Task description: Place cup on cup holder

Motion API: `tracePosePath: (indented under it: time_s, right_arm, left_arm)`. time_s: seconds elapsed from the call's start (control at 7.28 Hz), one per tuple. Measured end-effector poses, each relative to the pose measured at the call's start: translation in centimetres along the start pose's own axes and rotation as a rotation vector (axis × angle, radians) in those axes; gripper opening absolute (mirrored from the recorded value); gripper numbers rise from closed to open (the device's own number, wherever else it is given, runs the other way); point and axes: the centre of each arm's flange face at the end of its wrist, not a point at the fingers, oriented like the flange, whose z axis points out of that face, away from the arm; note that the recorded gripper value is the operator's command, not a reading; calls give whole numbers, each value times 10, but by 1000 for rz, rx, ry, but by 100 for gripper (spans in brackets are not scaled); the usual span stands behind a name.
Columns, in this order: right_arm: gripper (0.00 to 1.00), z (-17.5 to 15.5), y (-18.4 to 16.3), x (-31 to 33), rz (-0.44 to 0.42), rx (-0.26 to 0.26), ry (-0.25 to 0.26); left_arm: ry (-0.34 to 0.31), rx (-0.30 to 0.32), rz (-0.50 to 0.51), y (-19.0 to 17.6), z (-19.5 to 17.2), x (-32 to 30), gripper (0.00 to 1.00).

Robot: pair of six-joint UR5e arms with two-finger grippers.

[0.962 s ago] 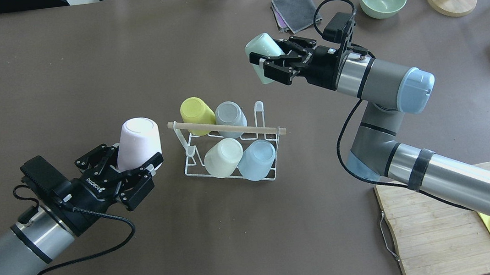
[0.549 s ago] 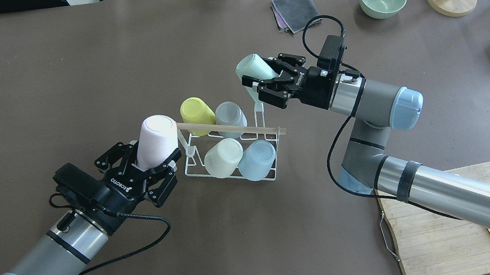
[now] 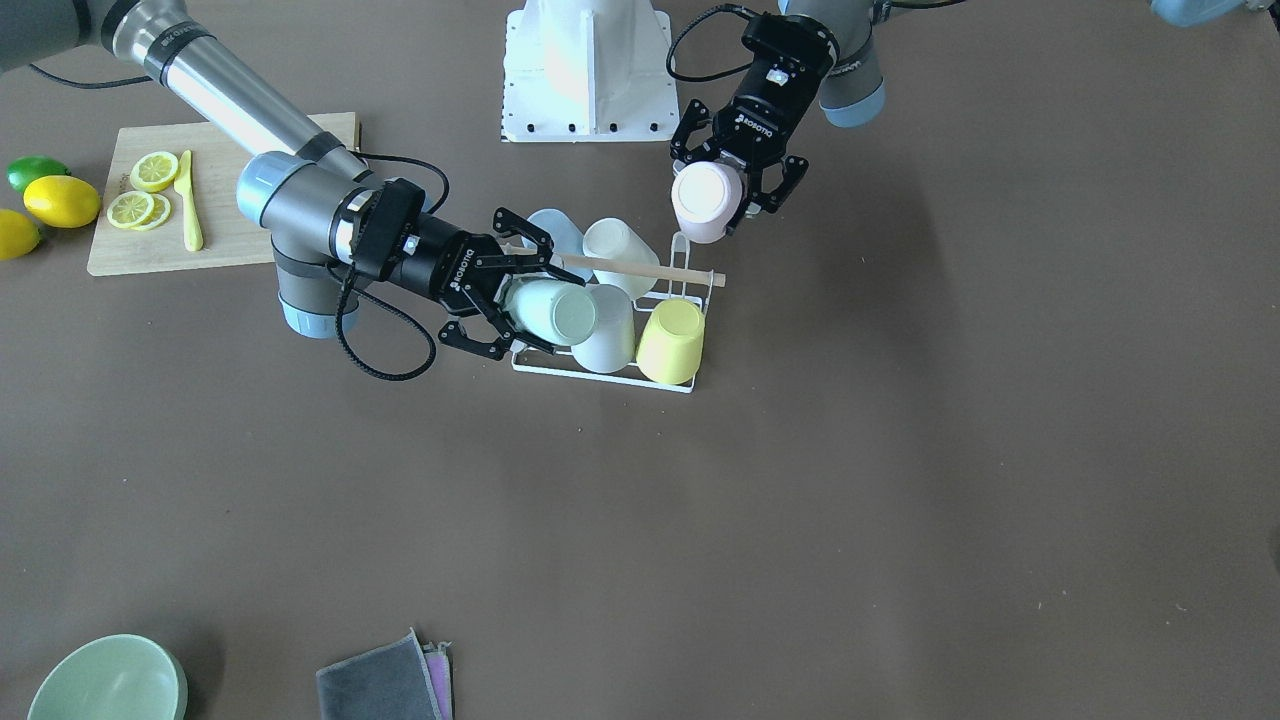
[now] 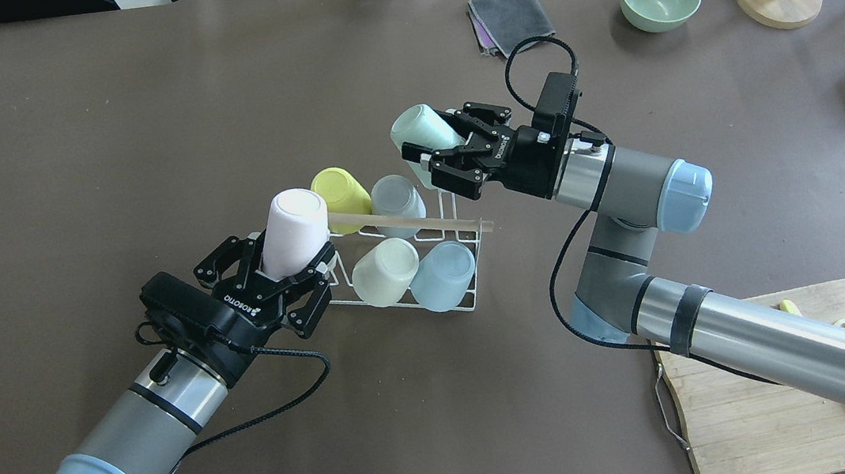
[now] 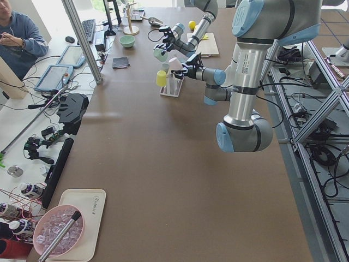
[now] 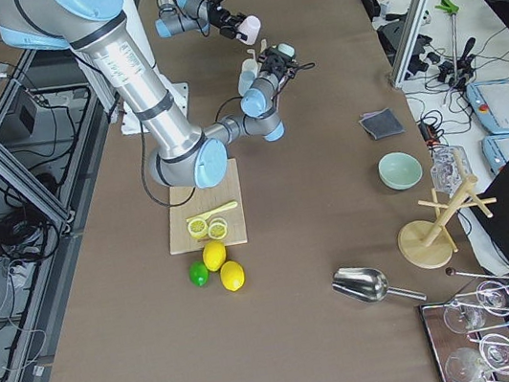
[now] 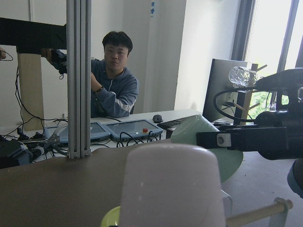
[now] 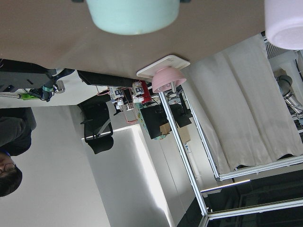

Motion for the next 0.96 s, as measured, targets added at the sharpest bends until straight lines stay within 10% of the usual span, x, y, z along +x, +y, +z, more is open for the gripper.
tracePosePath:
  time_s: [0.96]
  right_arm:
    - [0,-8,22,-5,15,-6,-24]
  left_arm:
    - [-26,-14,-30,19,28,6,0]
